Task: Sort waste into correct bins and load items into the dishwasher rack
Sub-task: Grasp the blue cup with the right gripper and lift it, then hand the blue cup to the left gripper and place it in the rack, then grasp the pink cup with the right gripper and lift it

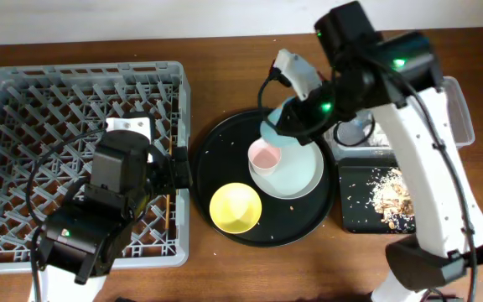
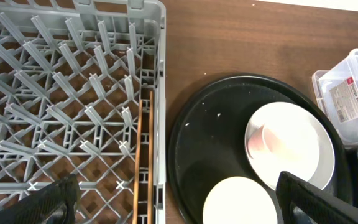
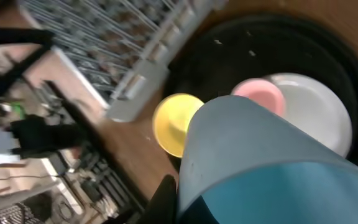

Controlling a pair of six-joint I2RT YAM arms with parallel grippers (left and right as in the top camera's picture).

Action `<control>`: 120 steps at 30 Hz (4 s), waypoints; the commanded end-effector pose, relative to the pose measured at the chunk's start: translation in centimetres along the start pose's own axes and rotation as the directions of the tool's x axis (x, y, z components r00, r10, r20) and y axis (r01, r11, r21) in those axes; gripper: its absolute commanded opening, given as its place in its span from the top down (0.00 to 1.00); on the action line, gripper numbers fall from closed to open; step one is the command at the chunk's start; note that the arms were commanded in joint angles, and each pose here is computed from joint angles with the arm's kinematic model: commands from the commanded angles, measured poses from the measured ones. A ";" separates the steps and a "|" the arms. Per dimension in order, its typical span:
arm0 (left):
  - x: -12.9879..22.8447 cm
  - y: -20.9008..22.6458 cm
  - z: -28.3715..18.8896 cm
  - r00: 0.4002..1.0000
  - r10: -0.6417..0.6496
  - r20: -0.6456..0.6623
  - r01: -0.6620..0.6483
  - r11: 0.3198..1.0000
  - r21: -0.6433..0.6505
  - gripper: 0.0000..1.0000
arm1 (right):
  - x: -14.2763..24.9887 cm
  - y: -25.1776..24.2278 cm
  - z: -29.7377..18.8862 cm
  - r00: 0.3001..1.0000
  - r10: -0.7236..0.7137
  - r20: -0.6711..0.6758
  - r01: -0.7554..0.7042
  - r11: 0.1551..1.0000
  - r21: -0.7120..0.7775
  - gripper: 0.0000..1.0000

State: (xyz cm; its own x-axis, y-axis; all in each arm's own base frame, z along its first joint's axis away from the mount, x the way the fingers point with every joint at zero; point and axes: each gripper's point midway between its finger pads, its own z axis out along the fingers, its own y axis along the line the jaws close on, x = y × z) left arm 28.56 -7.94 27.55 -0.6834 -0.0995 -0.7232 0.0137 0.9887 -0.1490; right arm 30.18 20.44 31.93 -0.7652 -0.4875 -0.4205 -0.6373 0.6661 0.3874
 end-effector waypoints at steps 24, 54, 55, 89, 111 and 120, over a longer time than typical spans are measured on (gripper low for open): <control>-6.8 -11.0 -9.9 0.989 0.109 0.098 -0.110 0.102 0.989 0.01 | -2.1 11.6 -13.6 0.880 0.045 0.472 0.324 0.671 -0.667 0.96; -8.6 -8.7 -11.2 0.984 -0.011 0.175 -0.163 0.313 0.936 0.61 | -1.6 5.6 -10.4 0.911 -0.030 0.412 0.207 0.895 -0.395 0.25; -9.5 -7.0 -10.2 0.984 -0.061 0.170 -0.133 0.388 0.912 0.62 | -1.2 3.9 -9.5 0.933 -0.006 0.359 0.131 0.937 -0.324 0.00; -10.0 4.3 12.0 0.954 -0.046 -0.296 0.038 0.999 -0.033 0.01 | 0.1 -1.0 -7.9 0.966 0.065 0.251 -0.046 0.996 -0.080 0.01; -8.9 3.4 -1.0 0.971 -0.051 -0.232 0.053 0.999 0.003 0.01 | 4.5 -8.7 20.6 0.997 0.058 0.045 -0.072 0.914 0.398 0.62; -8.9 3.4 -1.0 0.971 -0.051 -0.232 0.053 0.999 0.003 0.01 | 7.4 -9.7 23.0 0.991 0.110 -0.069 -0.073 0.913 0.401 0.96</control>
State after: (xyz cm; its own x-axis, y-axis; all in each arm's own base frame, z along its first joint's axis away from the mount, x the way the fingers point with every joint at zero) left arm 34.02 -3.64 33.98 -0.8368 -0.1255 -0.5330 -0.0276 0.9818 -0.1878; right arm 33.72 23.92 6.98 -0.8204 -0.4409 -0.3642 -0.4941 0.8671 0.0632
